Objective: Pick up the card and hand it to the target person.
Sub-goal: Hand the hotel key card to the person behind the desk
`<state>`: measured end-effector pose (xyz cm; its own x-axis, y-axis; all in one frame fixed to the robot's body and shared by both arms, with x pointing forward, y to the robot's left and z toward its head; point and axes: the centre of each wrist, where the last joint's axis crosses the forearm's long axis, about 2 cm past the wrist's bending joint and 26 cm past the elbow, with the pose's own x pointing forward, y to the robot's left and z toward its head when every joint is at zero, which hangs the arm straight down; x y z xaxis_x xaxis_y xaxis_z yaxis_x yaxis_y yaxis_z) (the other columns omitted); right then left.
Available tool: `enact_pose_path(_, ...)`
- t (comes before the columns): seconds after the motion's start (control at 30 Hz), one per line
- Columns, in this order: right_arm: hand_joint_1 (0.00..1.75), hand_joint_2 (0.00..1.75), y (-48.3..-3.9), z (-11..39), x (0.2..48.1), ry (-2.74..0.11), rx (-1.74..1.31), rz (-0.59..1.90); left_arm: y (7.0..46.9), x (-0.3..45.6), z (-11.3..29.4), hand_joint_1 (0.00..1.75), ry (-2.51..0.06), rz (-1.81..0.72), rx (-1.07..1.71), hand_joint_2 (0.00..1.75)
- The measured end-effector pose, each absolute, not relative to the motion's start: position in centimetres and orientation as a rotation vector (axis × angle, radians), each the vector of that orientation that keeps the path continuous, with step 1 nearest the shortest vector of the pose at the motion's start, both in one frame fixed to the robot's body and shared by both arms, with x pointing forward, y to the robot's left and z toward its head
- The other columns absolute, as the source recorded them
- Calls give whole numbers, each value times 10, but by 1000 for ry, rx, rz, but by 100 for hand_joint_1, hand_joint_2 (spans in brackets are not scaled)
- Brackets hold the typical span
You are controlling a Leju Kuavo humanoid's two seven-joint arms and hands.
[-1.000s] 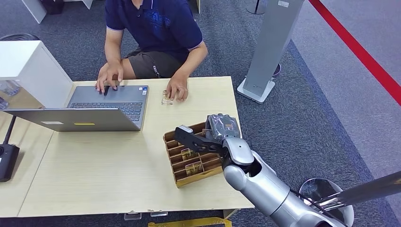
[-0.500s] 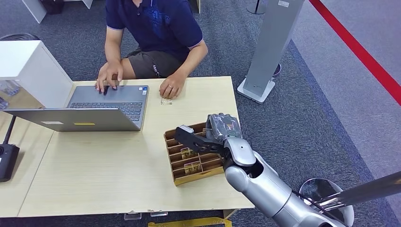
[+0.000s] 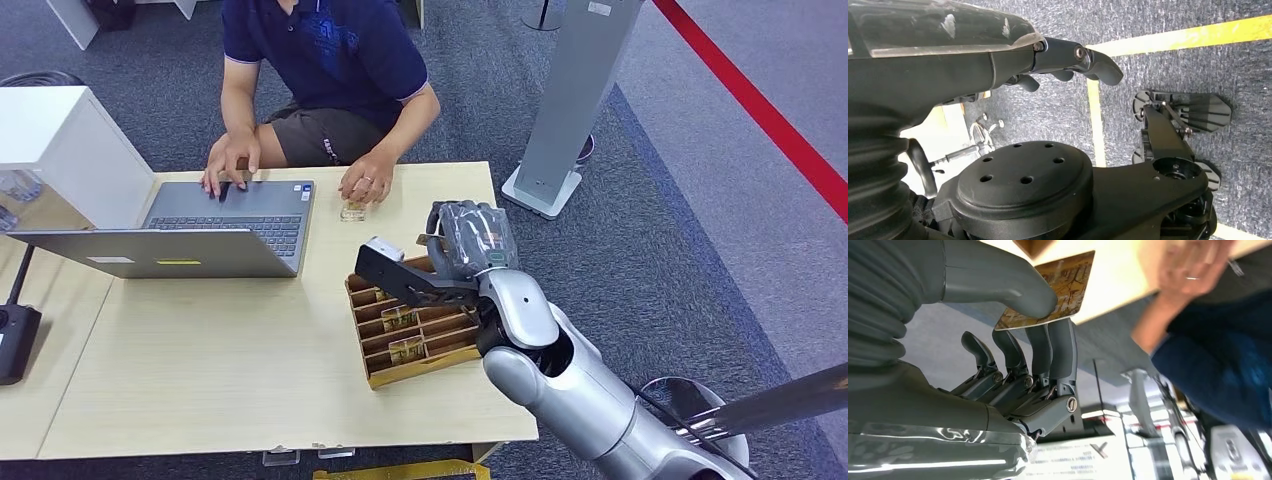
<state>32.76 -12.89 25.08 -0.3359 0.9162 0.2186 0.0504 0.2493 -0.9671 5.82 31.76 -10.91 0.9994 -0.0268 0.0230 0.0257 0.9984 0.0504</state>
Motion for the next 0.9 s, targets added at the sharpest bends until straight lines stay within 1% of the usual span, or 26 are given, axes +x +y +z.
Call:
enact_pose_path(0.03, 148, 175, -129, 251, 328, -1626, -916, 1213, 318, 58, -109, 0, -24, -26, 50, 175)
enact_pose_path(0.1, 148, 175, -123, 271, 334, -1704, -895, 1208, 318, 58, -109, 0, -25, -32, 50, 175)
enact_pose_path(0.17, 148, 175, -113, 296, 346, -1811, -854, 1204, 318, 59, -109, 0, -30, -45, 50, 175)
enact_pose_path(0.23, 148, 175, -103, 301, 362, -1854, -825, 1204, 318, 60, -109, 0, -35, -62, 48, 175)
enact_pose_path(0.43, 148, 175, -77, 291, 400, -1825, -807, 1243, 317, 62, -109, 0, -48, -86, 45, 175)
enact_pose_path(0.73, 148, 175, -62, 259, 415, -1674, -813, 1337, 316, 61, -109, 0, -42, -75, 47, 175)
enact_pose_path(0.87, 0, 175, -61, 250, 417, -1611, -826, 1367, 316, 61, -109, 0, -38, -66, 36, 0)
enact_pose_path(0.9, 0, 175, -60, 249, 418, -1599, -828, 1374, 315, 61, -109, 0, -38, -64, 31, 0)
